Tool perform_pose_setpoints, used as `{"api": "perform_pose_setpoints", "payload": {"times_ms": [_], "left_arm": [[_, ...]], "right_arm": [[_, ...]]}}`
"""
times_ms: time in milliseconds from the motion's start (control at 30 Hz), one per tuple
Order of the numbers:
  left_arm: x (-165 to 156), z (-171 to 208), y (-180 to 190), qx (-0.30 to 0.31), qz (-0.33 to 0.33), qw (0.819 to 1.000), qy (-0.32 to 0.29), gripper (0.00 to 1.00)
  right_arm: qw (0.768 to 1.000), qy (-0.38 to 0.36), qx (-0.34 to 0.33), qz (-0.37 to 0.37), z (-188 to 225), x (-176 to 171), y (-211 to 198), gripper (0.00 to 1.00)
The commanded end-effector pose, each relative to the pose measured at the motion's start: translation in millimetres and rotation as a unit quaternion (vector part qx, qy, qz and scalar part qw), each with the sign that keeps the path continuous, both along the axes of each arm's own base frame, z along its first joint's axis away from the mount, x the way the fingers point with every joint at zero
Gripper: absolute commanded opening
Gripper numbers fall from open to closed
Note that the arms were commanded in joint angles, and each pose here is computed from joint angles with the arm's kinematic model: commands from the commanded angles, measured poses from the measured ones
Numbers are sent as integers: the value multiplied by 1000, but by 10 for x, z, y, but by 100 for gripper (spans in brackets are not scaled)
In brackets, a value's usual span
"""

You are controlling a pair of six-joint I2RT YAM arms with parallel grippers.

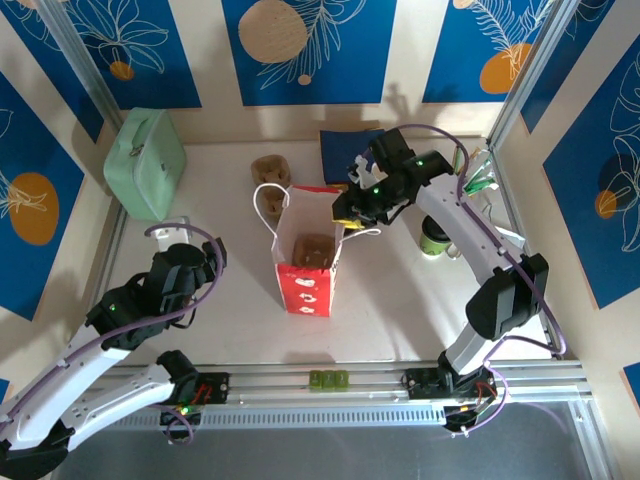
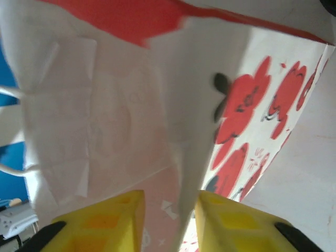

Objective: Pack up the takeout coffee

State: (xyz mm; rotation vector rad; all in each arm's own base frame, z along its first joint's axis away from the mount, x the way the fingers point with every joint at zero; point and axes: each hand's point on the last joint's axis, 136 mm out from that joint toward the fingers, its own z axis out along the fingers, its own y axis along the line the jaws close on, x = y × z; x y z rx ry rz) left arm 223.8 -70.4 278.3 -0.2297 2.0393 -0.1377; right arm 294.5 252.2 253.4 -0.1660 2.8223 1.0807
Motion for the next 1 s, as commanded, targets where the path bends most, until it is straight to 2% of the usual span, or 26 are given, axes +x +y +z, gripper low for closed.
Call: {"api": "perform_pose_setpoints", "payload": {"times_ms": [0,167,400,667,733,867,967], "left_arm": [[-22,-17,66,2,10,1000,1,73],[-20,-33,-5,-1,-10,1000,3,73],[-1,-287,-556,5,-153,988,34,74],[-66,-735,-910,-25,-232,970,65,69],[-88,-823,-985,-38,-248,966,69,68],[-115,-982,-1076,-60,-261,960,80,66],[-133,-1048,-1112,-69,-267,958,82,65]], "right_arm": [[999,-17,-28,8,86,14,-102,38],[998,-45,-50,-9,236,82,-246,44],[988,-122,-82,-38,658,70,-509,59],[960,-245,-107,-81,835,-36,-909,98],[950,-271,-117,-104,847,-51,-1055,99],[941,-267,-126,-167,770,-107,-1426,99],[944,-249,-97,-195,715,-170,-1609,99]]}}
